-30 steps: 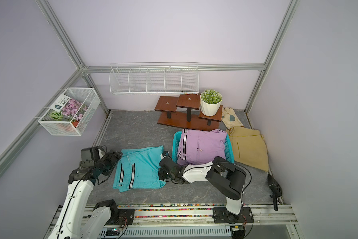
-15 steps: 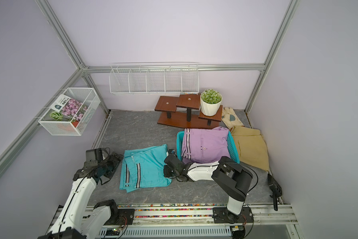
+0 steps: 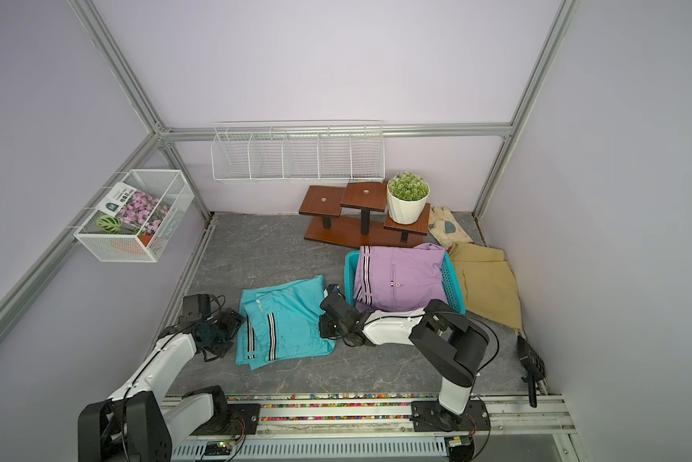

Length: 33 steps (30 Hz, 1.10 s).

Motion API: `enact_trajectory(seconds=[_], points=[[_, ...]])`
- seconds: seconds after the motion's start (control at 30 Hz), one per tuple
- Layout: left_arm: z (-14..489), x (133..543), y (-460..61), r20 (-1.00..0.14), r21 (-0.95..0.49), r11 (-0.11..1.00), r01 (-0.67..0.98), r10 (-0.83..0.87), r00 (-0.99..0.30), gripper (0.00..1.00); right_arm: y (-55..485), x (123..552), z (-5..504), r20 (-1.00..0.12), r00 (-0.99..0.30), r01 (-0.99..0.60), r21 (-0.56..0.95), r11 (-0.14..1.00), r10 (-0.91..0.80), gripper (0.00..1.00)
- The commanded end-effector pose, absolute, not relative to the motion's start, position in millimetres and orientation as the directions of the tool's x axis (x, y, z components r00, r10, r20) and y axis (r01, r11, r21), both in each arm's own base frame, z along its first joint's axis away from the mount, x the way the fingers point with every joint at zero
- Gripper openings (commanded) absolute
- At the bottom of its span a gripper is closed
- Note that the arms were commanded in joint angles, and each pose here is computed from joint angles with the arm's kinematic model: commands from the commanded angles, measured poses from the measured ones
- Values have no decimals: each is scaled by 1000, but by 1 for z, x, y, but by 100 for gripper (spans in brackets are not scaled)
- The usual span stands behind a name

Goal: Put the folded long pants in the basket
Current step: Pick up the long pant at the center of the board.

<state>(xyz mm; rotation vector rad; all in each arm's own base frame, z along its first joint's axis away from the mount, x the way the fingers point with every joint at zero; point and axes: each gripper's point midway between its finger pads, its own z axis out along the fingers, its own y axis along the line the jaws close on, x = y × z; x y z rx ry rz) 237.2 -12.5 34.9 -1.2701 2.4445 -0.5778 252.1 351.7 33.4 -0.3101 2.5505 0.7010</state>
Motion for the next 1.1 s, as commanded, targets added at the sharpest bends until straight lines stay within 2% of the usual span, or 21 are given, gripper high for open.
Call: enact_trajectory(seconds=[0.0,0.13,0.27,0.43,0.67,1.07], points=[[39,244,-30,-79,-590,521,-617,-797,-599,84,334,262,16,-479,-872,-298,352,887,-103,0],[48,246,-33,-133,-655,518,-550,-795,-591,86,340,262,9,-466,-879,-296,364,883,-103,0],[53,240,-21,-213,-637,543,-547,-806,-553,93,341,262,7,-463,-880,-296,360,885,-106,0],[64,238,-33,-217,-697,537,-475,-790,-574,98,343,262,10,-468,-877,-300,354,886,-110,0],[68,237,-41,-227,-724,544,-424,-769,-598,99,344,261,8,-465,-878,-302,346,888,-117,0],[26,228,-18,-137,-517,578,-631,-784,-606,96,351,260,9,-469,-873,-316,338,887,-133,0]])
